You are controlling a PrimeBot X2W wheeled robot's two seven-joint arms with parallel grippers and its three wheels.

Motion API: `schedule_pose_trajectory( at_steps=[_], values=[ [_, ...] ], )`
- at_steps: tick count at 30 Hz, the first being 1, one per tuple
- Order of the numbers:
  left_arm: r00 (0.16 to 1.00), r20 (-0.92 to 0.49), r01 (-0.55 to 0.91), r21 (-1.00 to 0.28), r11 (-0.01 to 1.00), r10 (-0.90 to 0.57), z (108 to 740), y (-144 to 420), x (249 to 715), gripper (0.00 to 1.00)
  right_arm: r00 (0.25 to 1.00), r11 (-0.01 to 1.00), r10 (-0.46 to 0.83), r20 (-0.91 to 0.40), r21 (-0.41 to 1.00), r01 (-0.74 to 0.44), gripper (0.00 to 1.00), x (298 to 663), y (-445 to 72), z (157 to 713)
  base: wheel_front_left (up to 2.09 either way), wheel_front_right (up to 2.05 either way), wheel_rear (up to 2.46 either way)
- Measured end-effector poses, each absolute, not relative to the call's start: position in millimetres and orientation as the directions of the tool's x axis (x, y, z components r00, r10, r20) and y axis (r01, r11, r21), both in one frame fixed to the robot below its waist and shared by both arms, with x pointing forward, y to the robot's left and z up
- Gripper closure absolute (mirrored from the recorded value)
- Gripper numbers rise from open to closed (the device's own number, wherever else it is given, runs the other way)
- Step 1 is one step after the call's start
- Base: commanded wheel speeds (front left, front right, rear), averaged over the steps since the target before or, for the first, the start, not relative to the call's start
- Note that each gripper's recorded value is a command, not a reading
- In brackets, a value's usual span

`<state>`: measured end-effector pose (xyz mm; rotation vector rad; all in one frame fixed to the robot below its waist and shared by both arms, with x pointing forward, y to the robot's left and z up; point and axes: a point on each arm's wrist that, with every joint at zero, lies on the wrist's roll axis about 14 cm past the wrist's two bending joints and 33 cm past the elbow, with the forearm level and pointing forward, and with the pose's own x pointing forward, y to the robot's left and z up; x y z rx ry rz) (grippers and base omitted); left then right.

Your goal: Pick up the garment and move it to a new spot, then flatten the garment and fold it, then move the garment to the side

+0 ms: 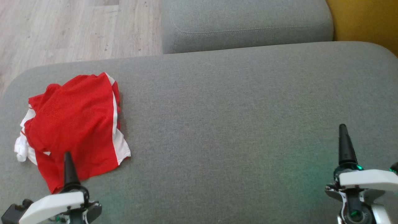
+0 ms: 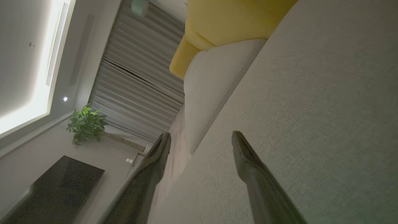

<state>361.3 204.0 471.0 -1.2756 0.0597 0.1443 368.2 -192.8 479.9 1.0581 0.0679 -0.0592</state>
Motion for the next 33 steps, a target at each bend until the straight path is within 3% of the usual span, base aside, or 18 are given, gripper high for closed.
schedule_pose_trajectory(
  at_steps=[15, 33],
  values=[
    [0.998, -0.064, -0.061, -0.853, 0.519, 0.011, 490, 179, 368, 0.0, 0.998, 0.729, 0.045, -0.046, 0.684, -0.002, 0.0, 371, -173, 491, 0.0, 0.0, 0.0],
    [0.996, -0.046, 0.019, -0.699, 0.715, -0.071, 489, 149, 369, 0.0, 0.997, 0.884, 0.076, -0.021, 0.465, -0.058, 0.0, 370, -164, 495, 0.0, 0.0, 0.0]
  ],
)
